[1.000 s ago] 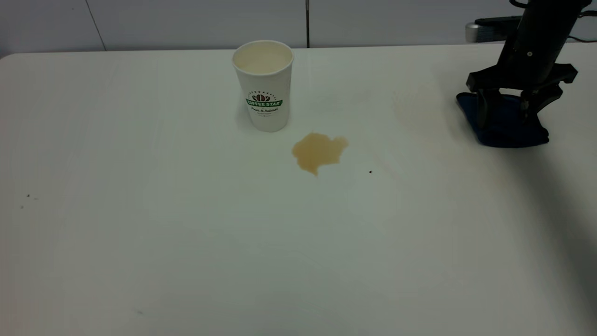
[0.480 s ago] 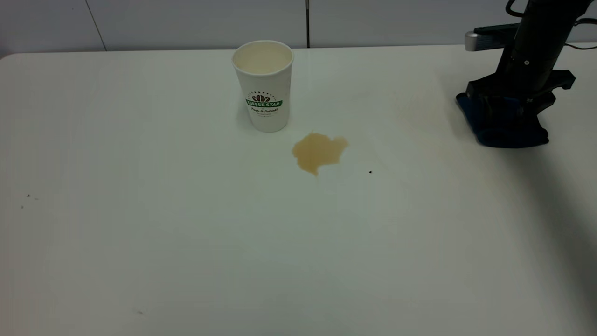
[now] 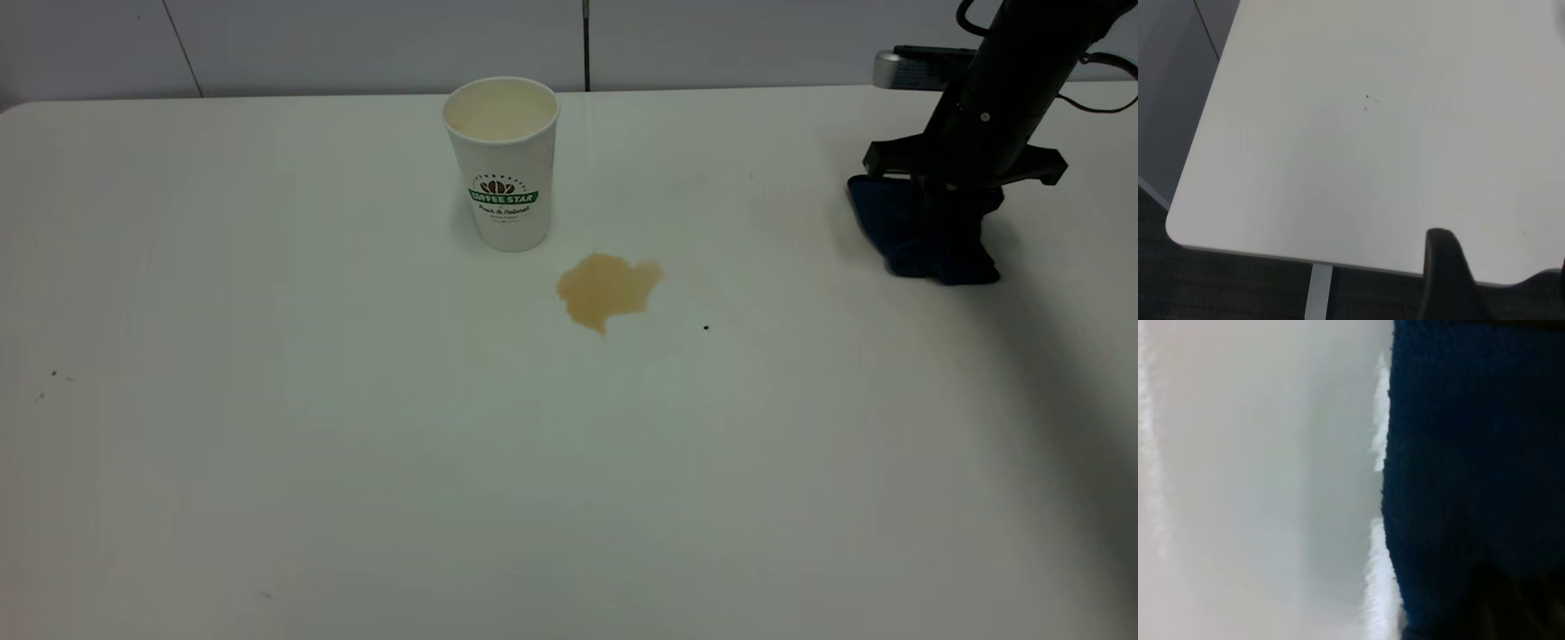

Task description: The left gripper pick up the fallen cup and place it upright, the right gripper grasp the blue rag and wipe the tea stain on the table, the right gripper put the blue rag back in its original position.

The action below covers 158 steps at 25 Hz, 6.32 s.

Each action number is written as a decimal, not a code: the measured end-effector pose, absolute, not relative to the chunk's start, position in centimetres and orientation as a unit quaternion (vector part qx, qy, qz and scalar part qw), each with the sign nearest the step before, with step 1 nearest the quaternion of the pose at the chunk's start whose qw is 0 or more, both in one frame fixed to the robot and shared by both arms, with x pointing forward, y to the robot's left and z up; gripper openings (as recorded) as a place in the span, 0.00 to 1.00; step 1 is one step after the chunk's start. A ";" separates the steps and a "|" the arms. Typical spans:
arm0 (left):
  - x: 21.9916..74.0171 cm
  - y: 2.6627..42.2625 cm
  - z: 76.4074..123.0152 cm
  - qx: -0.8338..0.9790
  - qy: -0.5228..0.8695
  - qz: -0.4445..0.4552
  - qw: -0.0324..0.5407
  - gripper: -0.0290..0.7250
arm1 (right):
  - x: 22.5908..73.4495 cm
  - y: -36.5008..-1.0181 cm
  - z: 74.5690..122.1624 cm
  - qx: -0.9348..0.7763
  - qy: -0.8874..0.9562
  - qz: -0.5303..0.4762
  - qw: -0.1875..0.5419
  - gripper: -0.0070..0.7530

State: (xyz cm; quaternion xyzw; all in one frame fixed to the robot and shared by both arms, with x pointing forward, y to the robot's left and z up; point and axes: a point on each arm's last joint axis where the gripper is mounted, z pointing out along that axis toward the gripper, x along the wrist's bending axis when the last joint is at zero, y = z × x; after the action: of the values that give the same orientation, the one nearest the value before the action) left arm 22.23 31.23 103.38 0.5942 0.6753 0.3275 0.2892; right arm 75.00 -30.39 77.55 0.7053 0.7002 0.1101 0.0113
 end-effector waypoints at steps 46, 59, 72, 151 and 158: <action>22.2 31.2 103.4 0.595 0.675 0.327 0.289 0.62 | 70.5 -5.1 77.2 0.522 0.829 0.195 0.037 0.09; 22.2 31.2 103.4 0.595 0.675 0.327 0.289 0.62 | 74.7 -15.6 77.2 0.604 0.777 0.158 0.085 0.09; 22.2 31.2 103.4 0.595 0.675 0.327 0.289 0.62 | 76.2 -31.5 77.9 0.726 0.679 0.065 0.093 0.11; 22.2 31.2 103.4 0.595 0.676 0.327 0.289 0.62 | 27.7 -29.3 103.5 0.611 0.709 0.271 0.227 0.71; 22.2 31.2 103.4 0.595 0.675 0.327 0.288 0.62 | 27.6 -29.3 103.5 0.610 0.707 0.273 0.229 0.61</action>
State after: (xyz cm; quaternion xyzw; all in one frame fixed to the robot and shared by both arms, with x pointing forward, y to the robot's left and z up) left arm 22.22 31.23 103.37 0.5952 0.6749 0.3273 0.2883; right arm 27.55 -29.30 103.48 0.6104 0.7072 0.2735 0.2290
